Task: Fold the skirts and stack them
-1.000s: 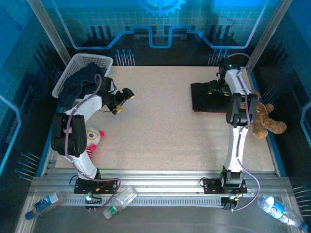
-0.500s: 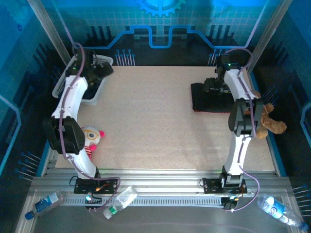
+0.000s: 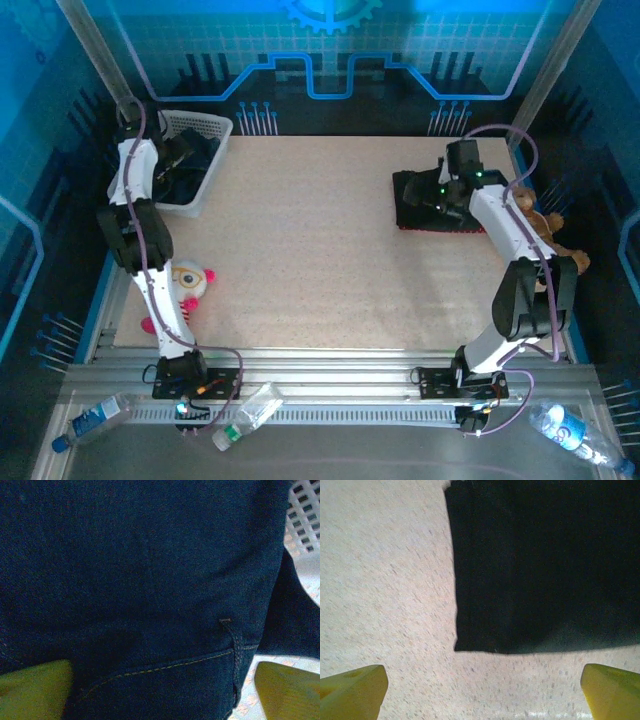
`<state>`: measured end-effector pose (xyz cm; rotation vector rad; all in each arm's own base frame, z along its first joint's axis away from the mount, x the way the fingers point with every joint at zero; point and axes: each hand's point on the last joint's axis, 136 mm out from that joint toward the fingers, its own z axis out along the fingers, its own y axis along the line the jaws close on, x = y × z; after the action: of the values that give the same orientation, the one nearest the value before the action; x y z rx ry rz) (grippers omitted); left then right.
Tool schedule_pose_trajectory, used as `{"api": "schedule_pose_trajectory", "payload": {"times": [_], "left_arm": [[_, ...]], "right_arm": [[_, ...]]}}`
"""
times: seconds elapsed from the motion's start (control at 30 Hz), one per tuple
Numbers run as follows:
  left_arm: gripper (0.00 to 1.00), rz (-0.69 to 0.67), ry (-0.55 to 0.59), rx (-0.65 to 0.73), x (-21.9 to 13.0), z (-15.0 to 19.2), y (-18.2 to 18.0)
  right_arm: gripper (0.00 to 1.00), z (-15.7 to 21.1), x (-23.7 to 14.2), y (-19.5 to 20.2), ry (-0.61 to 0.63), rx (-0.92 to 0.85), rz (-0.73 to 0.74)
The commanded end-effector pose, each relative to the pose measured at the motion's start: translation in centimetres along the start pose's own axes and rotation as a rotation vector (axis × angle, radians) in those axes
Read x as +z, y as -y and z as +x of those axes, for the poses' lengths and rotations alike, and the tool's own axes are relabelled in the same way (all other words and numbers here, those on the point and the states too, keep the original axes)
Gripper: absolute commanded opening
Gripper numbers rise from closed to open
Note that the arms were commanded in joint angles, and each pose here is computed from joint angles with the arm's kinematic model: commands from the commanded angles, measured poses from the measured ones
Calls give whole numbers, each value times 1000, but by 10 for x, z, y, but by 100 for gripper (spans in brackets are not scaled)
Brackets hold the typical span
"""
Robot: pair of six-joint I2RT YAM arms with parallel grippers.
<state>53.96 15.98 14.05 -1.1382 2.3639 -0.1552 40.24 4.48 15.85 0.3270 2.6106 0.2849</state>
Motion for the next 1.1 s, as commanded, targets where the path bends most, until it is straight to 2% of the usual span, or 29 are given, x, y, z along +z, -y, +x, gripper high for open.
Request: {"api": "schedule_pose_trajectory", "payload": {"times": [0.0, 0.13, 0.2, 0.27, 0.37, 0.53, 0.77, 0.9, 1.07], "left_arm": [[70, 127, -36, -91, -4, -3, 27], [36, 166, -35, -107, -10, -8, 32], [12, 229, -8, -113, -29, -19, 40], [0, 308, 62, -93, -62, -37, 54], [0, 478, 218, -25, -136, -66, 85], [0, 656, 482, 83, -273, -96, 116], [0, 895, 724, 220, -433, -79, 141], [0, 990, 835, 247, -499, -63, 142], [0, 1128, 841, 310, -546, -27, 158]], "right_arm": [[100, 1, -12, -8, 54, 46, -44], [100, 8, -14, -7, 62, 51, -51], [100, 6, -19, -6, 76, 44, -47], [100, 3, -25, -6, 93, 37, -47], [100, -4, -34, -8, 124, 35, -61], [100, -11, -43, -15, 155, 44, -100], [100, -21, -49, -22, 188, 47, -132], [100, -24, -52, -26, 192, 46, -150], [100, -26, -53, -34, 204, 44, -198]]}}
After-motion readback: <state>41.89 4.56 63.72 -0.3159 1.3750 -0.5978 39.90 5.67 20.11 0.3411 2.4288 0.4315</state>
